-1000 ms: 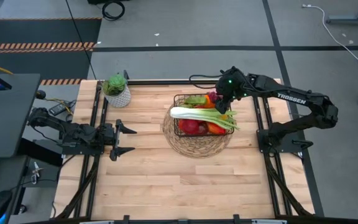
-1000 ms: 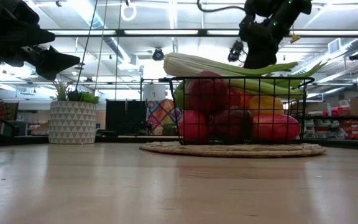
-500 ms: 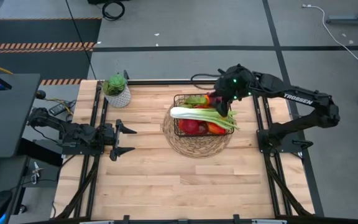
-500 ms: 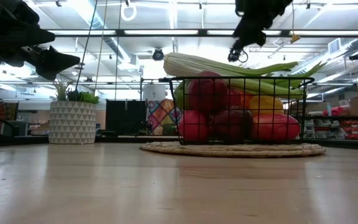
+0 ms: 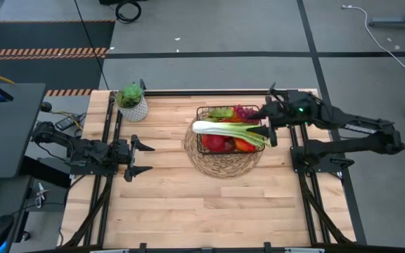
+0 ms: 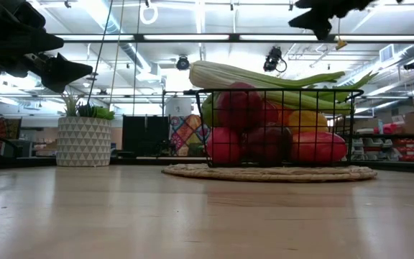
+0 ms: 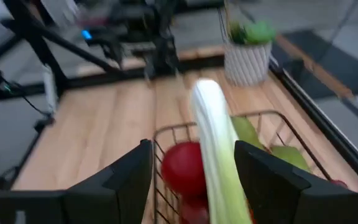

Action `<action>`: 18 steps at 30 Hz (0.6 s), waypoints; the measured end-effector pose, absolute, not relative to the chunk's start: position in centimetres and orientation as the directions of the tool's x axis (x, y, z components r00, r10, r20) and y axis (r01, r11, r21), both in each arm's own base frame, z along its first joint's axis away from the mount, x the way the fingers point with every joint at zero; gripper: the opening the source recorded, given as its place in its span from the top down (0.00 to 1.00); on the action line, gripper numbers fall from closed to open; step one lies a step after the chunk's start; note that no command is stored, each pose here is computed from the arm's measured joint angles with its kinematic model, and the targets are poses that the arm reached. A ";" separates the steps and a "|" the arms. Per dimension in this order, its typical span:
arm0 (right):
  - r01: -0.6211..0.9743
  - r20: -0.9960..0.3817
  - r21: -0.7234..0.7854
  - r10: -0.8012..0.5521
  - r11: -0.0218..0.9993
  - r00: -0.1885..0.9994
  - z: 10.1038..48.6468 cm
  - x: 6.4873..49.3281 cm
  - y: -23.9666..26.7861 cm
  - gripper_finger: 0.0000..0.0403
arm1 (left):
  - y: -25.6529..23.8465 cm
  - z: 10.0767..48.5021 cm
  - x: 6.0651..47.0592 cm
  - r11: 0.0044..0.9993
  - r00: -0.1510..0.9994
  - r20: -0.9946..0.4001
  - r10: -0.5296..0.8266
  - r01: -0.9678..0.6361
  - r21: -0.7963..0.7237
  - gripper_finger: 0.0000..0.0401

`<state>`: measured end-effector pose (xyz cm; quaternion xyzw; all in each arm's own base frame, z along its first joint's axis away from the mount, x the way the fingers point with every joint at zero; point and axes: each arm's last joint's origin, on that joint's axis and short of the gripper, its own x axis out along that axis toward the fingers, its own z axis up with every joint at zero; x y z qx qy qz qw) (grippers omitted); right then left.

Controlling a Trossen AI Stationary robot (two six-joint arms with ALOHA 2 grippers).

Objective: Build produce basket
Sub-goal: Return to Home Position

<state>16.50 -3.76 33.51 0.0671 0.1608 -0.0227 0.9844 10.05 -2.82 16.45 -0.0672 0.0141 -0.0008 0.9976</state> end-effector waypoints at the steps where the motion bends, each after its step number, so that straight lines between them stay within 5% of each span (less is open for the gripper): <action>1: 0.054 -0.278 0.127 -0.017 0.990 0.960 33.1 16.1 -3.6 0.42 | -2.8 16.4 10.1 0.991 1.000 -0.028 -0.004 0.000 -0.134 0.08; 8: -0.013 0.017 0.075 0.012 0.997 1.000 29.7 13.8 -2.5 0.42 | -2.8 16.4 10.1 0.991 1.000 -0.028 -0.004 0.000 -0.134 0.08; 18: -0.109 0.248 0.129 0.075 0.986 0.966 24.2 11.7 -1.8 0.42 | -2.8 16.4 10.1 0.991 1.000 -0.028 -0.004 0.000 -0.134 0.08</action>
